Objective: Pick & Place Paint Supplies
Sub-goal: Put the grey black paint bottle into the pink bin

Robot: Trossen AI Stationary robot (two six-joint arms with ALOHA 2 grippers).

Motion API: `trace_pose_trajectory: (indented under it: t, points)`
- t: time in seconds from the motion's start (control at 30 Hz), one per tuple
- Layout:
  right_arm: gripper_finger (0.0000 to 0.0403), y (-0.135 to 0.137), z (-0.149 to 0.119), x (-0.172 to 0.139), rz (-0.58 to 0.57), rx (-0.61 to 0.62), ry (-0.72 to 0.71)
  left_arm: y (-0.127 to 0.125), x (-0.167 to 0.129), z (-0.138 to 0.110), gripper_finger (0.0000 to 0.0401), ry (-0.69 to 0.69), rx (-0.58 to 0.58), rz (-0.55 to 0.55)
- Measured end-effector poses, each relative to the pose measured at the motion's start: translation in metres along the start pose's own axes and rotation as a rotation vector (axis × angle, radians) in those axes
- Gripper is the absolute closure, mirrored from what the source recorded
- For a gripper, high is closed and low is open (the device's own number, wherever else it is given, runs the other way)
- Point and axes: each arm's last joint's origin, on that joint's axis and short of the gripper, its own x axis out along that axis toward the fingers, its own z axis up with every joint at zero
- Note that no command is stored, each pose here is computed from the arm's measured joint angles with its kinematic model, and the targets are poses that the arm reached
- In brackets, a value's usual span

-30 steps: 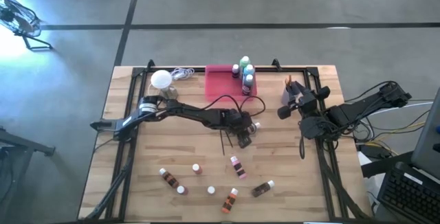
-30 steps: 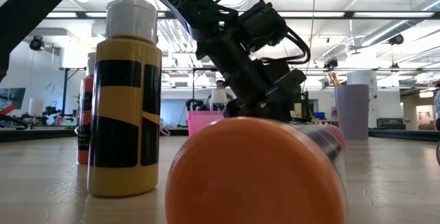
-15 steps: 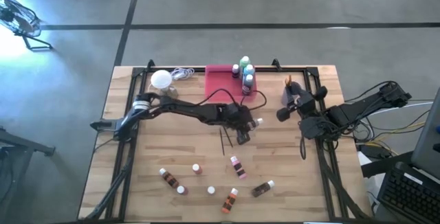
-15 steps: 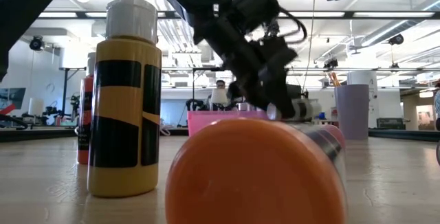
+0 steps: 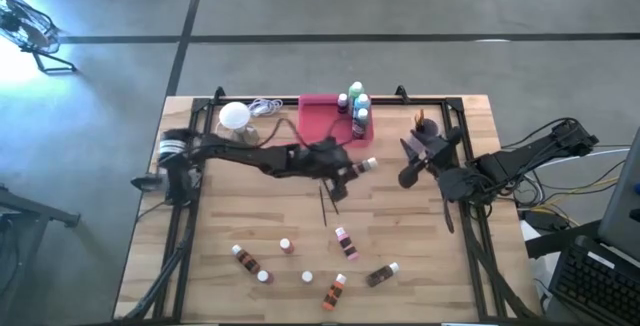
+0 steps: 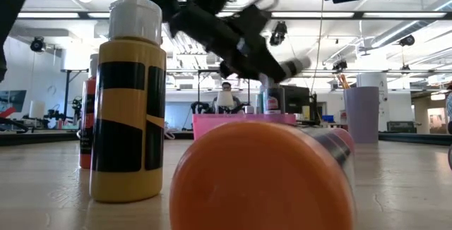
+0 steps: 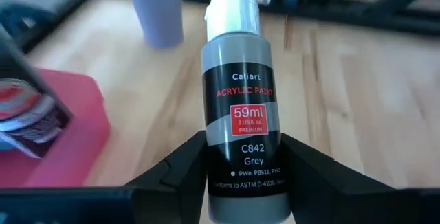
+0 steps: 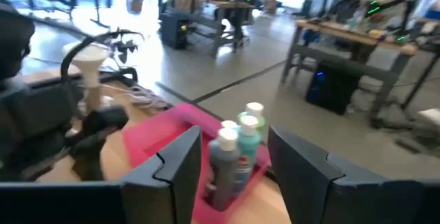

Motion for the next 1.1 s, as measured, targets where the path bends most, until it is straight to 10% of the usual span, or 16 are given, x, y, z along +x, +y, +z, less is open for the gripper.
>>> trace_pose_trajectory:
  t: [0.4,0.73,1.1]
  points:
    - [0.0206,0.024,0.009,0.004,0.202,0.068,-0.008,0.018,-0.059,0.001,0.0233,-0.452,0.137,-0.046]
    - [0.0199,0.052,0.029,0.003,0.577,0.015,-0.180,0.020,-0.068,0.009,0.0233,-0.501,0.216,-0.162]
    - [0.0178,0.052,0.029,0.002,0.590,0.042,-0.178,0.019,-0.072,0.010,0.0233,-0.571,0.244,-0.268]
